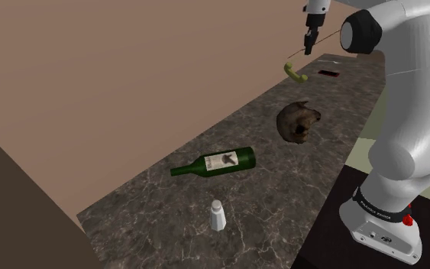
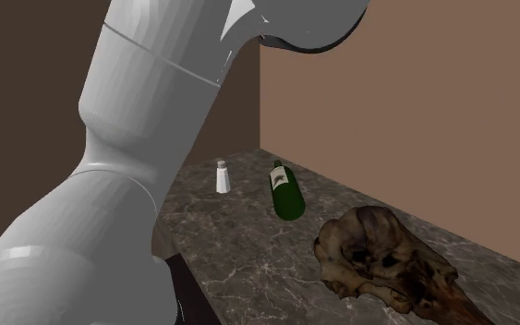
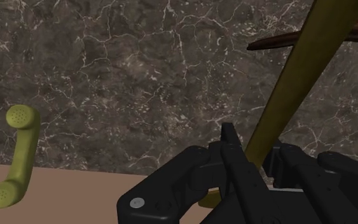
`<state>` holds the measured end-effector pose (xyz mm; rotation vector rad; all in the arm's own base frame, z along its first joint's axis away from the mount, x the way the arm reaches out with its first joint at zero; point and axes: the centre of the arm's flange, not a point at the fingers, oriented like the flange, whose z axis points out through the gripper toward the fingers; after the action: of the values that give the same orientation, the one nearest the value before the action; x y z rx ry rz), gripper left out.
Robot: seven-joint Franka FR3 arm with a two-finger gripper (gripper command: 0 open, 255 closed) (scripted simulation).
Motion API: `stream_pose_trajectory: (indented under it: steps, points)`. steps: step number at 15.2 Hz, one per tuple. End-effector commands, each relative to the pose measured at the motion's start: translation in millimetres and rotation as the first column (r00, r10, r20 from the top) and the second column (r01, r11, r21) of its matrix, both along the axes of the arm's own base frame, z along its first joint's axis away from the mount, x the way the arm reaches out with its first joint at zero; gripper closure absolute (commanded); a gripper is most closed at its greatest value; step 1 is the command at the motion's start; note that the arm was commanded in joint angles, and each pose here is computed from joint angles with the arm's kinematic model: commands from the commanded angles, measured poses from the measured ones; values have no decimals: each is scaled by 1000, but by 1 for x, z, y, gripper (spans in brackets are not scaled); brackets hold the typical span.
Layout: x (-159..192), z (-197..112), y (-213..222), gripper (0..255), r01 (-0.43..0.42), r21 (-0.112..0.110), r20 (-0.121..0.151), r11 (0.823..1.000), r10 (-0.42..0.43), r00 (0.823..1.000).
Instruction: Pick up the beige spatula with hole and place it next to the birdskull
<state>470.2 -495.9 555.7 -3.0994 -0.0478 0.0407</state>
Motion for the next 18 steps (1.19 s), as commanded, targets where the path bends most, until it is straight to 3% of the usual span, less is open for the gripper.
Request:
stream_pose_trajectory:
  steps: [1,18]
  points:
    - [1,-8,-6,255,-3,1,0,1000,3,1000]
    - [1,-98,-6,255,-3,1,0,1000,3,1000]
